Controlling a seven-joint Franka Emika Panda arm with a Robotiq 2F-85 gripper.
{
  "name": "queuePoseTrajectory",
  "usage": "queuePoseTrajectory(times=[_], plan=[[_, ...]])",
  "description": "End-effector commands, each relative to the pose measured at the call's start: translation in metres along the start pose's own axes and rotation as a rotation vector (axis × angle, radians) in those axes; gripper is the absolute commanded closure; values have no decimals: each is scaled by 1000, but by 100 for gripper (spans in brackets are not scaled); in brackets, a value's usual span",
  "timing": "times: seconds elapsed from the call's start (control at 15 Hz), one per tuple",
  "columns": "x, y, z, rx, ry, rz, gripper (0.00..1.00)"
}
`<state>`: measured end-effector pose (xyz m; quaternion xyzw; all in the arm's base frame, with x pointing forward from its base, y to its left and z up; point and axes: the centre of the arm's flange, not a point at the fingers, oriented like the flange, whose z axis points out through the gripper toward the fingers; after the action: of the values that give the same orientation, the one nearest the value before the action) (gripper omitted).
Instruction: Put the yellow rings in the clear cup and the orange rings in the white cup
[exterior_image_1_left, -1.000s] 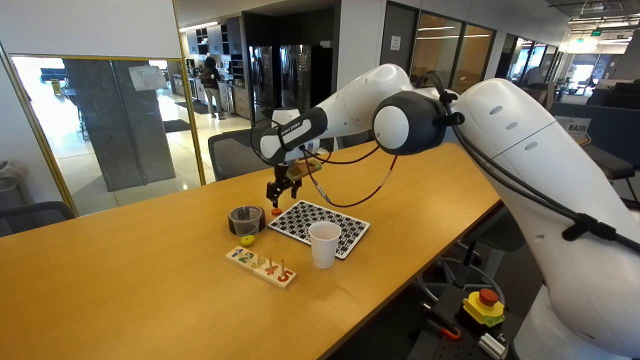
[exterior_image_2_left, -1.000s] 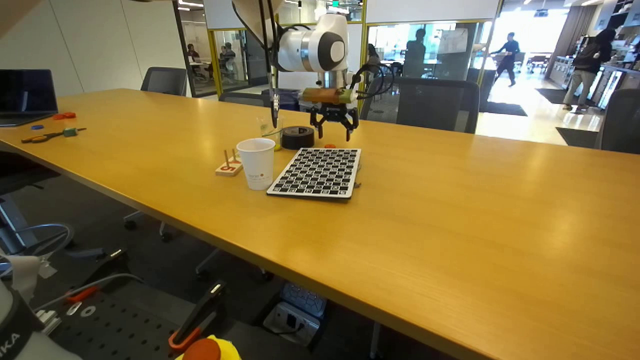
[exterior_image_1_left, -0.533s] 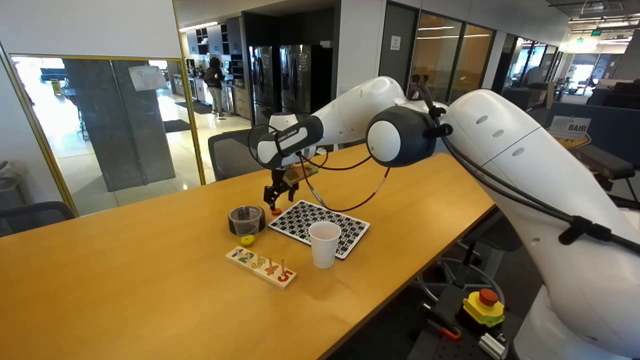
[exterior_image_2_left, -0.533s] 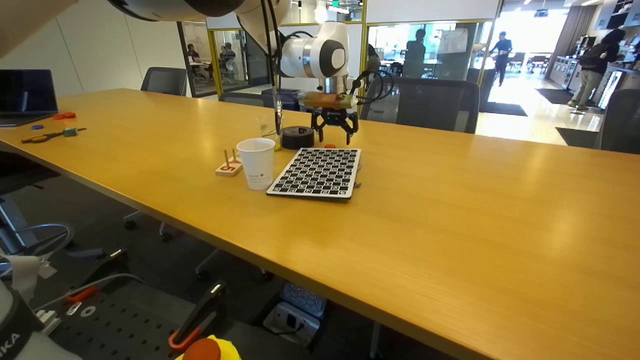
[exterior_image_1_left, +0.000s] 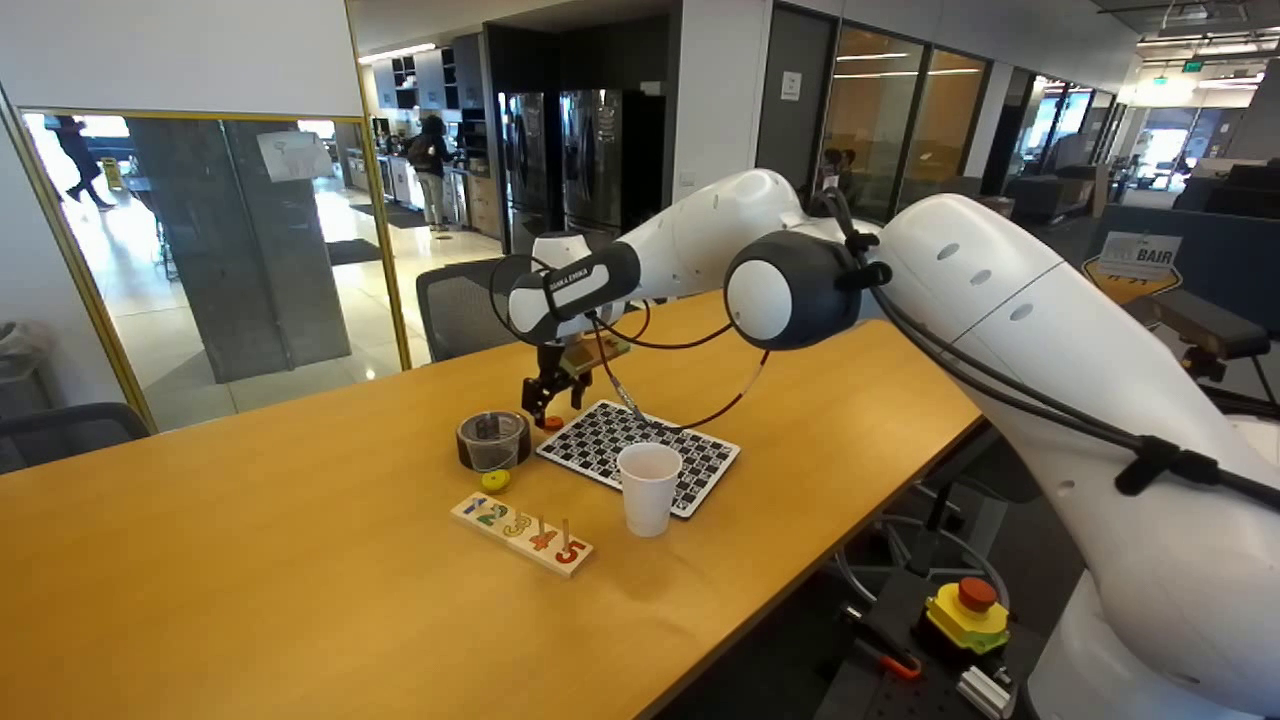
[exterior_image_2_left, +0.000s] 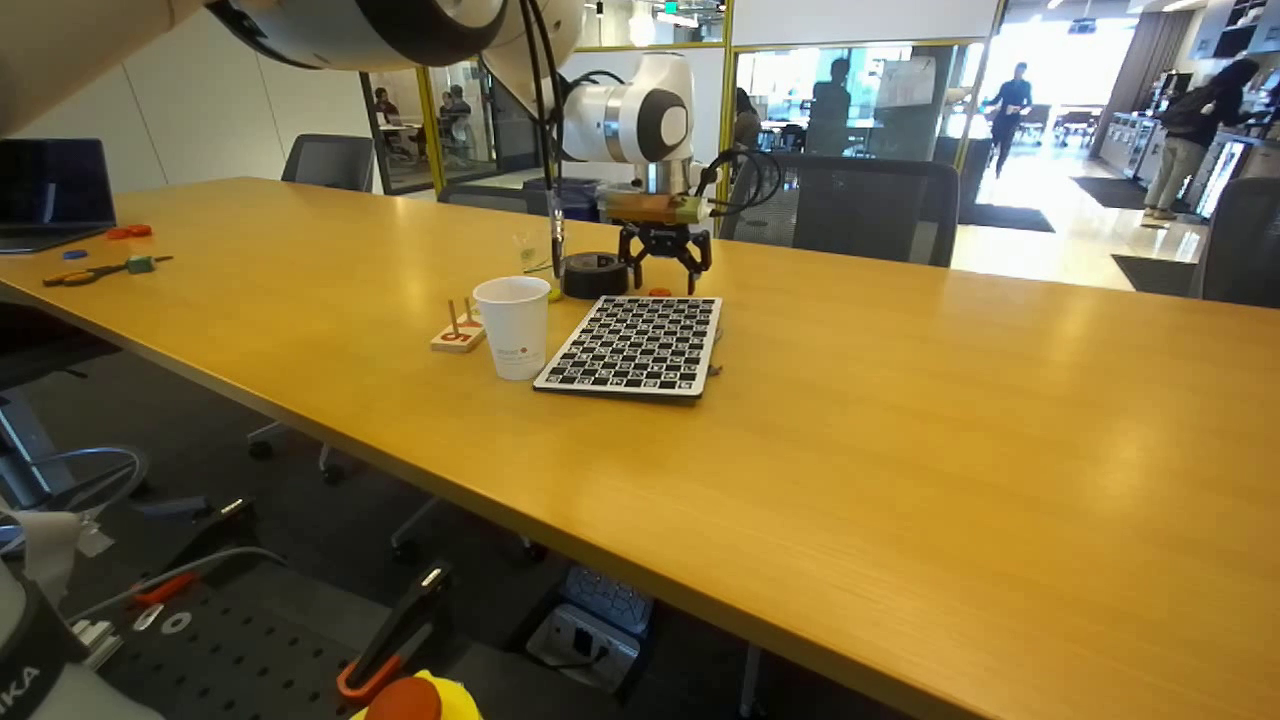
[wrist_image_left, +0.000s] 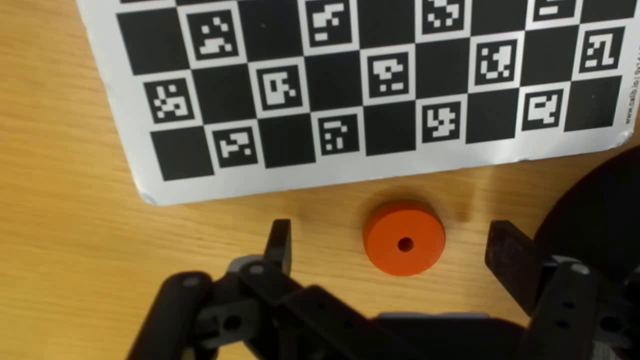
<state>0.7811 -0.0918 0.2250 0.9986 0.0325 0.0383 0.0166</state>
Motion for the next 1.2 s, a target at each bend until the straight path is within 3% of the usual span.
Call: queuePoseTrajectory(times=[0.0,0.07,0.13,0.27,0.67,1.13], plan=[[21,-2,-2,11,1,-12,0],[22,-2,0,11,3,-14,0],[22,-2,0,13,1,-15,25],[23,-2,1,11,1,-13,32],[23,-1,0,9,-10,-7,80],[-7,3,-57,6,-77,116,78]])
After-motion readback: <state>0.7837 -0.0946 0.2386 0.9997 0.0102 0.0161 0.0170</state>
